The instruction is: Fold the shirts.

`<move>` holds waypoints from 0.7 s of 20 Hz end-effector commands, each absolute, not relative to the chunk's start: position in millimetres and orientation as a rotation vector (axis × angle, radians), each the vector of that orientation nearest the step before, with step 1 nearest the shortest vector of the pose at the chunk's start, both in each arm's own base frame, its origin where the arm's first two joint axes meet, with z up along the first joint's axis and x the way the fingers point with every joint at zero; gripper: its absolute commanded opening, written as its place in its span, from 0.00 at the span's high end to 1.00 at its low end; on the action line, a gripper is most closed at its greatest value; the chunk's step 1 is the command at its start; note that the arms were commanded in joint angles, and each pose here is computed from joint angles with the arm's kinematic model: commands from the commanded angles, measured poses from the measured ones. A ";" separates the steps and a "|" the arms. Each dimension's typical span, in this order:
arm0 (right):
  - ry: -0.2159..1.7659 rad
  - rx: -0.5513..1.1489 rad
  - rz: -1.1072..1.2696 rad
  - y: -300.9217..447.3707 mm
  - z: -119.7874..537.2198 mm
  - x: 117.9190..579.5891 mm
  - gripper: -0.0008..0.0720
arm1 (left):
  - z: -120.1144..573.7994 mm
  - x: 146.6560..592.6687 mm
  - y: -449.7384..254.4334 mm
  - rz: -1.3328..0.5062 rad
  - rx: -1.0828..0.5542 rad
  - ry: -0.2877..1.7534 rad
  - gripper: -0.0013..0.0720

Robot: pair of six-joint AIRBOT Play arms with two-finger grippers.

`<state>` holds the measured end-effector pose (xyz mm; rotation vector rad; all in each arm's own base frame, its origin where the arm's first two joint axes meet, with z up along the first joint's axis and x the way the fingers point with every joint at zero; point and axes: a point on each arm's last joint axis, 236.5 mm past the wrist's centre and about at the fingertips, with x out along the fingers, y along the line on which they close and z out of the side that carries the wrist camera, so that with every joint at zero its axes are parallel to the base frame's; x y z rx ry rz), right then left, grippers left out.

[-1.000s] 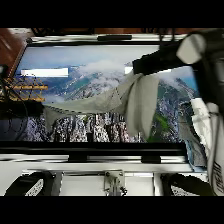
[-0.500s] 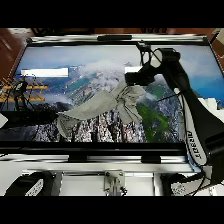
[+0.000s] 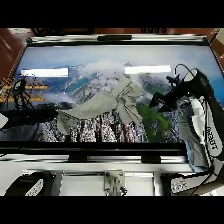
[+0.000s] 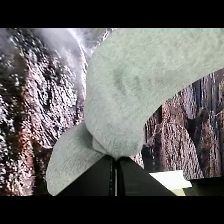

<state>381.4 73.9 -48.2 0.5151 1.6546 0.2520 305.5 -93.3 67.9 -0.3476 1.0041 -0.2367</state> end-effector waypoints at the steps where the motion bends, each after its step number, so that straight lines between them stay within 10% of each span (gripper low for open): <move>1: 1.617 0.695 0.238 96.4 -85.0 375.9 0.10 | 74.2 311.7 -97.3 -0.244 -0.381 0.971 0.94; 9: 1.639 0.584 0.346 172.3 -111.6 365.9 0.11 | 89.3 322.2 -105.5 -0.265 -0.441 0.911 0.94; 10: 1.639 0.571 0.362 180.3 -111.2 364.1 0.18 | 93.7 323.8 -105.5 -0.267 -0.439 0.901 0.94; 12: 1.638 0.580 0.394 192.6 -103.6 362.6 0.90 | 108.7 328.7 -105.7 -0.284 -0.415 0.864 0.94; 14: 1.562 0.576 0.493 203.7 -70.8 374.7 0.91 | 132.7 335.8 -105.4 -0.308 -0.372 0.804 0.94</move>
